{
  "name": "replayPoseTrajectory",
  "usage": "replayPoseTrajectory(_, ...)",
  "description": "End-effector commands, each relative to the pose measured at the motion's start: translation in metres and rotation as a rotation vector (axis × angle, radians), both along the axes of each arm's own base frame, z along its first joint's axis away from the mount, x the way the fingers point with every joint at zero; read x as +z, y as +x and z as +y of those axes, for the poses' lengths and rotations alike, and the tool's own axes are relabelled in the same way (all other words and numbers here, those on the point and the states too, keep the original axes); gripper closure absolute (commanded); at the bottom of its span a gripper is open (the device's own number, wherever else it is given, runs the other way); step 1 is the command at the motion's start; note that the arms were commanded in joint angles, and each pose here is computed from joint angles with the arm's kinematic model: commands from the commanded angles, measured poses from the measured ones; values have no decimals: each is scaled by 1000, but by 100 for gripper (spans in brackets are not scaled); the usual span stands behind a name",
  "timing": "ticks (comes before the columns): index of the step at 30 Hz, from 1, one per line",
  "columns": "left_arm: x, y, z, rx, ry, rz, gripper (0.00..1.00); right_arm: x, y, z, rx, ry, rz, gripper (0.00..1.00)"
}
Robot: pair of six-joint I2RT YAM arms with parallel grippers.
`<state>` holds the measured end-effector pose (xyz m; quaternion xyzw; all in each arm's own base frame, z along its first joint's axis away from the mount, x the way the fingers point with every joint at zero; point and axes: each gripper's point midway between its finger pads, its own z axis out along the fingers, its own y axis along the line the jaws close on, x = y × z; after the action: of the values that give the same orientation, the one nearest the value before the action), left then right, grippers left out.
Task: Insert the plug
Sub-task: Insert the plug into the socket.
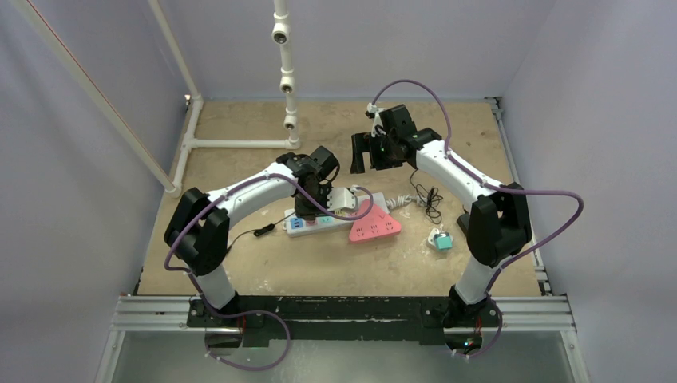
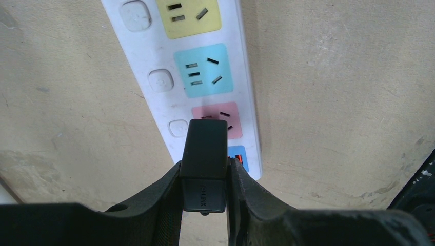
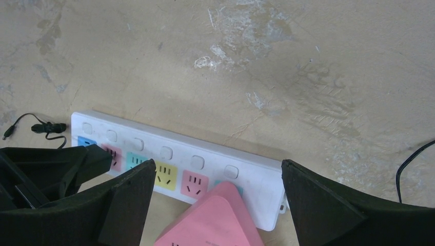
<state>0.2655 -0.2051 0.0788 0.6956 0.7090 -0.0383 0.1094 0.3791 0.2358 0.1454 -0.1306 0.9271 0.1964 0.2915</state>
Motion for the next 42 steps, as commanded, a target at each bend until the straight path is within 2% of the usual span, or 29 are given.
replayPoseTrajectory(1, 3, -1, 1, 31, -7, -11, 100, 20, 1, 2, 12, 35, -57, 6)
replayPoseTrajectory(20, -22, -17, 0, 10, 42, 36, 100, 20, 0, 0, 4, 26, -57, 6)
replayPoseTrajectory(42, -51, -40, 16, 109, 89, 95, 100, 19, 1, 0, 3, 24, -56, 7)
